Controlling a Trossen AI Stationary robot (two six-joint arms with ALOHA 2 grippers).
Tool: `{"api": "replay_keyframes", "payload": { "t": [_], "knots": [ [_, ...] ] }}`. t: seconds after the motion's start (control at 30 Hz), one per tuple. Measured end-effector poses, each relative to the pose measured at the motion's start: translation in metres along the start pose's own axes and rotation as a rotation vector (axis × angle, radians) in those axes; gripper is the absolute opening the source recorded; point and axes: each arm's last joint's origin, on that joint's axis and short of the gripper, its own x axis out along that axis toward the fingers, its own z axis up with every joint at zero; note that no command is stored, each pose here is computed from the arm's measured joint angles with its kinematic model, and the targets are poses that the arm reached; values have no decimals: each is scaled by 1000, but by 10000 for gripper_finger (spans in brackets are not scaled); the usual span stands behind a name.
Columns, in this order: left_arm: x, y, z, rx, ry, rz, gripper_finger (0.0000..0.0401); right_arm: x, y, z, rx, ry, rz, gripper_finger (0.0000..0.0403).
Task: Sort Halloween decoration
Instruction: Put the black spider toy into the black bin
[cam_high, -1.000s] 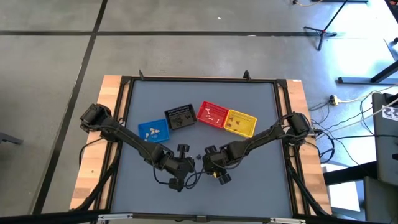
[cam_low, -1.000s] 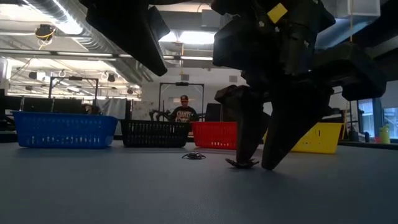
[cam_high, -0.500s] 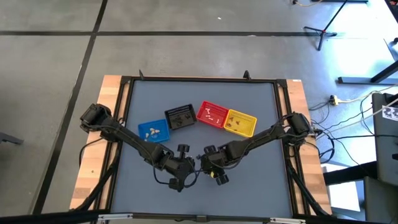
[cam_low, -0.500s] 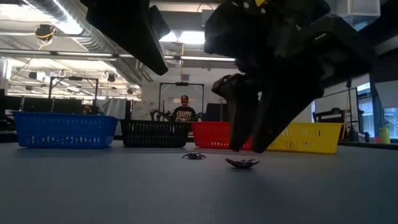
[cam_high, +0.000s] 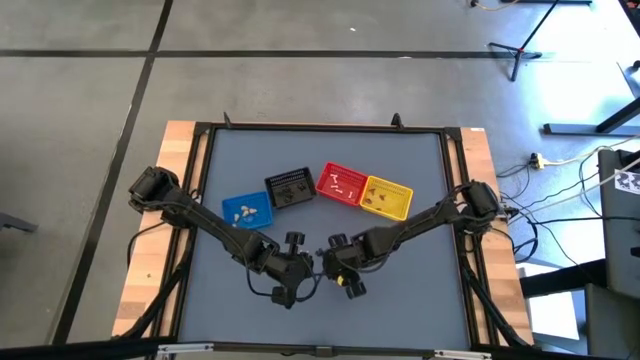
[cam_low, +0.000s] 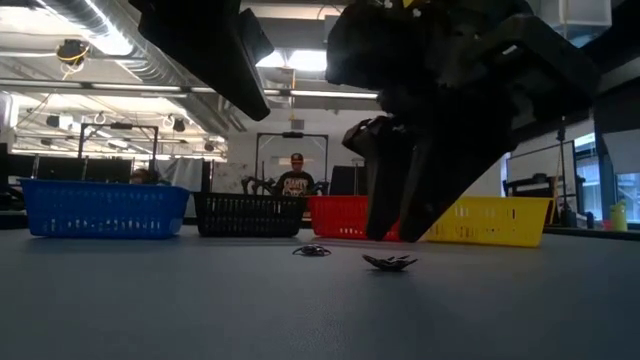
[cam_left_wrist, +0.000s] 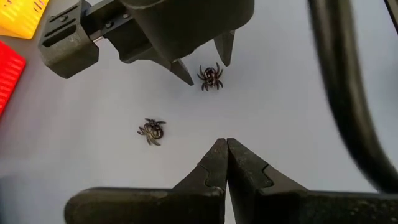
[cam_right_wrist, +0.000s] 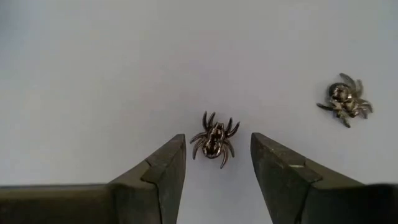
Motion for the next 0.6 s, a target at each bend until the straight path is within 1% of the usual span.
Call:
{"api": "replay_keyframes", "payload": {
  "t": [0.23,0.37,0.47,0.6],
  "knots": [
    [0,0,0,0,0,0,0,1,18,0,-13,-14,-98,182],
    [0,0,0,0,0,0,0,1,20,0,9,-19,-132,182],
    [0,0,0,0,-1,0,0,2,19,1,28,-31,-179,182],
    [0,0,0,-1,-3,0,0,8,19,1,34,-29,-166,182]
  ]
}}
